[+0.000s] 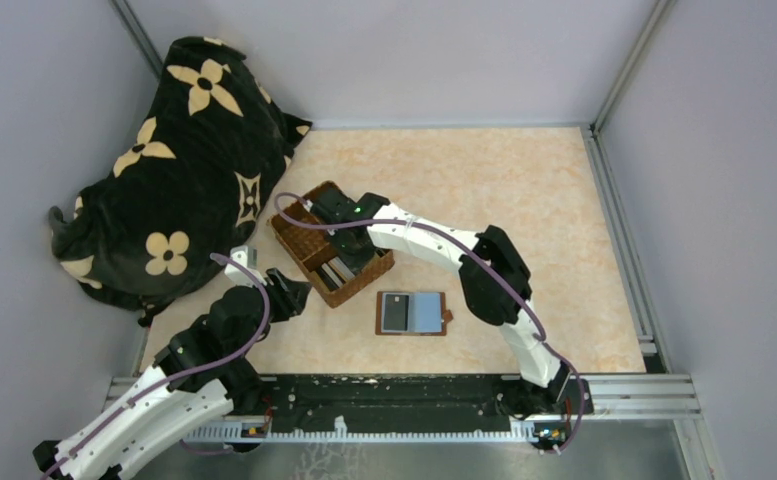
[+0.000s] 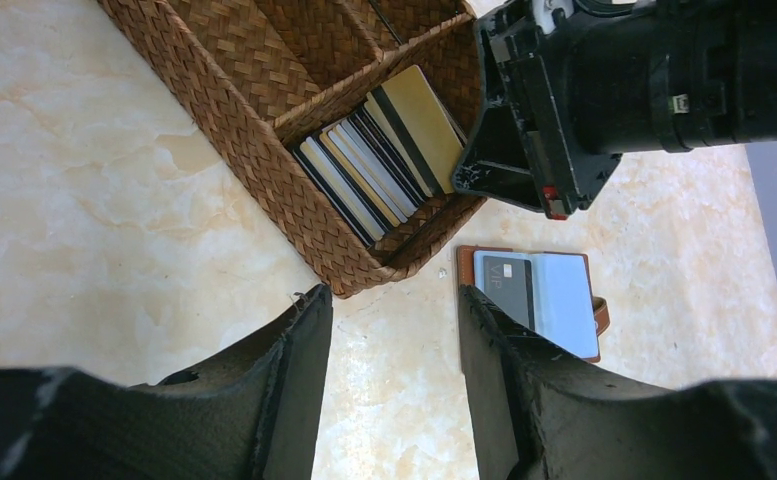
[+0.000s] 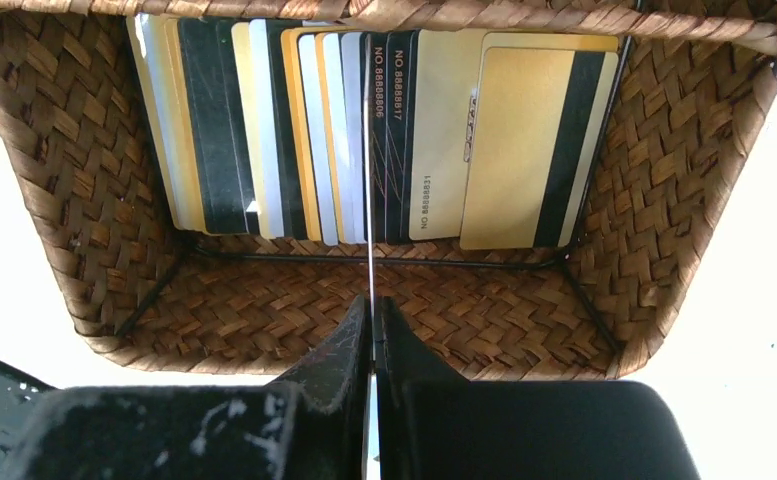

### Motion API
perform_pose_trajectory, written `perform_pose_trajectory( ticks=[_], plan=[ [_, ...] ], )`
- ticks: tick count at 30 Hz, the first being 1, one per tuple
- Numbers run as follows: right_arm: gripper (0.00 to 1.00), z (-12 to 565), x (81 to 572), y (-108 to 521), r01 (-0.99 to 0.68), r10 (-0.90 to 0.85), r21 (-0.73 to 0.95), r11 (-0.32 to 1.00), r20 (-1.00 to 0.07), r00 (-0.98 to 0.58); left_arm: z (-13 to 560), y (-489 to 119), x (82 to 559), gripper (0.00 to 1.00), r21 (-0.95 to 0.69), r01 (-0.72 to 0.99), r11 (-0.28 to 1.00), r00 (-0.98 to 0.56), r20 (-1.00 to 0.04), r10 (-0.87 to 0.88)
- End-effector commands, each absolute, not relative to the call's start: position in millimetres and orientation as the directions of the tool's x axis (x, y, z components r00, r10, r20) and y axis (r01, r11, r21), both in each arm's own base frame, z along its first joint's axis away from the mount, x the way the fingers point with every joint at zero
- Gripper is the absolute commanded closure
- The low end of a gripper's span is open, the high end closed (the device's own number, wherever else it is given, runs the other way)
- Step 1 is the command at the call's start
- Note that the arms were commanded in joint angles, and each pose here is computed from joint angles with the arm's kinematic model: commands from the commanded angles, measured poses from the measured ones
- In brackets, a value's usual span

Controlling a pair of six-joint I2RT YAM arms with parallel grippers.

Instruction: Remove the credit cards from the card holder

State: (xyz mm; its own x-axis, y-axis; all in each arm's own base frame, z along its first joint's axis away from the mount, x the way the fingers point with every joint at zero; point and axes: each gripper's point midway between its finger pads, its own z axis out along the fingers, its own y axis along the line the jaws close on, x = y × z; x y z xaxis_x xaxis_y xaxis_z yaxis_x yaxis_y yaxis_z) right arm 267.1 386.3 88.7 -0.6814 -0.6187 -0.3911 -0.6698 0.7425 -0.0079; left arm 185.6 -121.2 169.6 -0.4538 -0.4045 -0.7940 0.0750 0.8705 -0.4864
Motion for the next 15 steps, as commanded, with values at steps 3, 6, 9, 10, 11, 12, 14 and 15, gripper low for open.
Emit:
perform_pose_trajectory(
  ticks=[3,6,9,10,11,12,14,15],
  plan=[
    [1.00,92,272,406,-0.690,-0.636,-0.029,0.723,-0.419,-0.648,169,-119,186,0.44,-0.476,0.078,0.876,-0.445,-0.803,-0.397],
    [1.00,88,273,409,-0.691,-0.637,-0.038,0.722,-0.425,-0.643,168,-119,187,0.44,-0.473,0.078,0.878,-0.446,-0.804,-0.394],
    [1.00,89,272,414,-0.694,-0.636,-0.033,0.719,-0.436,-0.637,166,-120,187,0.44,-0.466,0.073,0.882,-0.452,-0.804,-0.388],
    [1.00,90,271,416,-0.697,-0.637,-0.034,0.716,-0.439,-0.634,165,-120,187,0.44,-0.466,0.074,0.882,-0.454,-0.803,-0.386],
    [1.00,89,270,416,-0.698,-0.639,-0.036,0.715,-0.438,-0.632,165,-120,187,0.43,-0.466,0.075,0.882,-0.455,-0.803,-0.386],
    [1.00,90,269,418,-0.700,-0.640,-0.038,0.714,-0.440,-0.629,165,-120,187,0.43,-0.466,0.074,0.882,-0.456,-0.802,-0.386],
    [0.94,90,268,419,-0.702,-0.643,-0.042,0.711,-0.443,-0.625,165,-120,187,0.42,-0.465,0.073,0.882,-0.456,-0.802,-0.386],
    [0.92,91,268,420,-0.702,-0.641,-0.043,0.711,-0.448,-0.623,165,-120,187,0.42,-0.465,0.073,0.882,-0.456,-0.802,-0.385]
  ],
)
